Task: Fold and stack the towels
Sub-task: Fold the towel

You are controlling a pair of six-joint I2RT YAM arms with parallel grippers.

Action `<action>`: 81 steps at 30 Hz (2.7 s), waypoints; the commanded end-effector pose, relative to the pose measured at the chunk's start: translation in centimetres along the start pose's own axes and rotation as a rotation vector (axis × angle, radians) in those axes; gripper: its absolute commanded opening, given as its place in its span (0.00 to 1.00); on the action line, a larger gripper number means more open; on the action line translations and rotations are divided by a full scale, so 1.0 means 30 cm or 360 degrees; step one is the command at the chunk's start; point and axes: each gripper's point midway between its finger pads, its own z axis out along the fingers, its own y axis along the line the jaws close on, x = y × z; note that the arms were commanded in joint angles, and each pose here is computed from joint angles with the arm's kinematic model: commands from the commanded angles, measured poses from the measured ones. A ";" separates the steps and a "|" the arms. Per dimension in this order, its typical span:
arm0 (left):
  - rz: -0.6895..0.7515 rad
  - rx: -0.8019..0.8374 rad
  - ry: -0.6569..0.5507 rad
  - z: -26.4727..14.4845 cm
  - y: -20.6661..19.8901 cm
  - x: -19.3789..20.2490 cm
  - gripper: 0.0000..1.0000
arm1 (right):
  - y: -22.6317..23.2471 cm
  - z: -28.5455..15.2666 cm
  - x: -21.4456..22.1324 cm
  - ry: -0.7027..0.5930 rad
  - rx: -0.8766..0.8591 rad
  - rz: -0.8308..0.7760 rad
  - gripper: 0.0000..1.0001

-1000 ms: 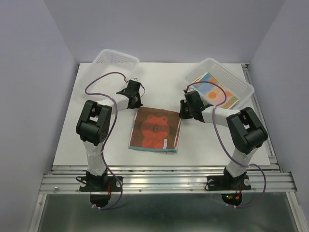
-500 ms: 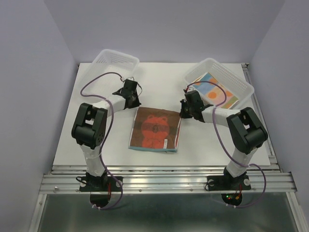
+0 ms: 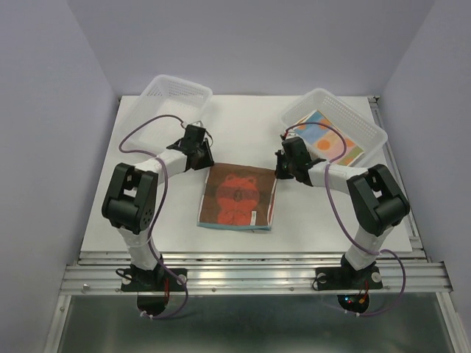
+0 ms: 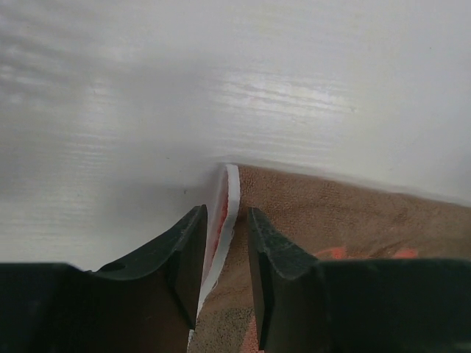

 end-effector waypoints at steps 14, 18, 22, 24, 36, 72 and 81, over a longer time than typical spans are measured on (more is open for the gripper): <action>-0.0041 0.0154 0.0080 0.047 -0.036 0.071 0.00 | -0.011 -0.012 -0.057 -0.0082 0.0048 -0.0022 0.01; -0.0052 0.0159 -0.0045 0.017 -0.053 0.000 0.00 | -0.007 -0.032 -0.104 -0.0136 0.0054 -0.0062 0.01; -0.0062 0.0229 -0.0129 -0.036 -0.072 -0.025 0.00 | 0.033 -0.092 -0.147 -0.0199 -0.0050 -0.0094 0.01; -0.0082 0.0261 -0.0191 -0.076 -0.068 -0.025 0.00 | 0.042 -0.112 -0.120 -0.0178 -0.0105 -0.0099 0.01; -0.0267 0.0394 -0.0196 -0.185 -0.012 0.158 0.00 | 0.204 -0.335 0.053 -0.0144 -0.0557 -0.0076 0.01; -0.0616 0.0302 -0.0146 -0.454 0.190 0.462 0.00 | 0.309 -0.553 0.558 0.0221 -0.0871 0.0064 0.05; -0.0621 0.0255 -0.0047 -0.465 0.205 0.513 0.51 | 0.329 -0.588 0.549 0.0252 -0.0925 0.0050 1.00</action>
